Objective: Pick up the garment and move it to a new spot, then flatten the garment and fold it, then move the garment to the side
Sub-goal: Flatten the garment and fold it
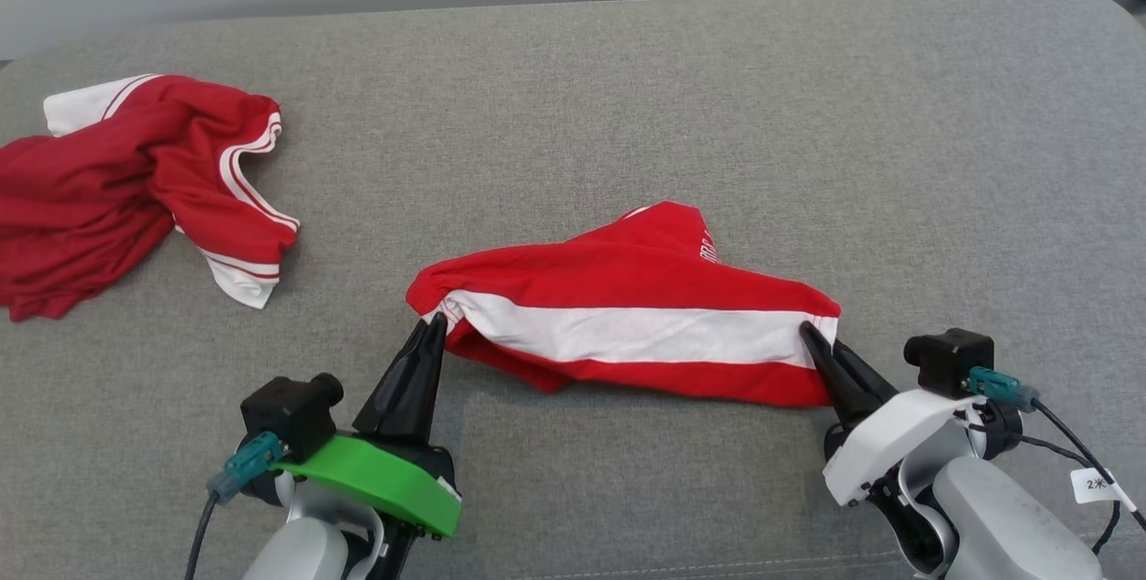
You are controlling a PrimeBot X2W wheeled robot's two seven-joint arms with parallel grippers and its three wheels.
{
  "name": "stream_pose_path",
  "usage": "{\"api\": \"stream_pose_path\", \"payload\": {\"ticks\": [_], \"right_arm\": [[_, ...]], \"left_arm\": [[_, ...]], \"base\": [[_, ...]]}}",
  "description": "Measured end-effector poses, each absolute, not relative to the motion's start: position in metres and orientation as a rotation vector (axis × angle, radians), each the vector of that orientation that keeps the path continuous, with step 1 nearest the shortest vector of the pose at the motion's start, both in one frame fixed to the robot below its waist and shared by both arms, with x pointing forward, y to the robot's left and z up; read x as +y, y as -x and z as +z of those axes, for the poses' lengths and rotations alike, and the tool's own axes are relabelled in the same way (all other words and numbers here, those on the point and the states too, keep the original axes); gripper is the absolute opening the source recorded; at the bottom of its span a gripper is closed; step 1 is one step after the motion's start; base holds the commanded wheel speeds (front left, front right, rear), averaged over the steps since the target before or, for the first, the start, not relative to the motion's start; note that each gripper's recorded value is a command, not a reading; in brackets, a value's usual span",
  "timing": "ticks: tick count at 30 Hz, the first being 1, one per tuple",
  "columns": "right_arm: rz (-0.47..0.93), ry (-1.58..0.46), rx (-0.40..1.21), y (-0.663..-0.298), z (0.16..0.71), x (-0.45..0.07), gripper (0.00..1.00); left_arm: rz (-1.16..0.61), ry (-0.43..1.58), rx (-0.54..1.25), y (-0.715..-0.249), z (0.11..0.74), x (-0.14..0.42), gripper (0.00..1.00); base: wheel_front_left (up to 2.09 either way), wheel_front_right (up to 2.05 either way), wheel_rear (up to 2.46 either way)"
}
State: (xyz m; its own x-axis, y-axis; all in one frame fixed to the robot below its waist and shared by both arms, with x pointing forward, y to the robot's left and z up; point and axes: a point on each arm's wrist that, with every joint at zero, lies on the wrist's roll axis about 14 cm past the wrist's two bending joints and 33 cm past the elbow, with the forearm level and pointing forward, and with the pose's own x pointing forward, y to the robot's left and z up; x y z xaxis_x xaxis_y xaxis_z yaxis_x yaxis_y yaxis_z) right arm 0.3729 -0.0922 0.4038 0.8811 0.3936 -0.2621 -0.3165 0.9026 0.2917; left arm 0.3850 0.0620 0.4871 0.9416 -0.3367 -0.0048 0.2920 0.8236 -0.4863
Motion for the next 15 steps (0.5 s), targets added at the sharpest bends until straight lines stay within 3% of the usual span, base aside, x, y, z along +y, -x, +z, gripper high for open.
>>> {"api": "stream_pose_path", "payload": {"ticks": [8,15], "right_arm": [[0.385,-0.216,0.247,-0.385,0.427,-0.096,0.00],[0.394,-0.172,0.039,-0.408,0.492,-0.103,0.00]], "left_arm": [[-0.331,0.503,0.064,-0.384,0.496,0.065,0.00],[-0.304,0.577,-0.008,-0.390,0.521,0.074,0.00]], "base": [[0.00,0.00,0.00],[0.00,0.00,0.00]]}}
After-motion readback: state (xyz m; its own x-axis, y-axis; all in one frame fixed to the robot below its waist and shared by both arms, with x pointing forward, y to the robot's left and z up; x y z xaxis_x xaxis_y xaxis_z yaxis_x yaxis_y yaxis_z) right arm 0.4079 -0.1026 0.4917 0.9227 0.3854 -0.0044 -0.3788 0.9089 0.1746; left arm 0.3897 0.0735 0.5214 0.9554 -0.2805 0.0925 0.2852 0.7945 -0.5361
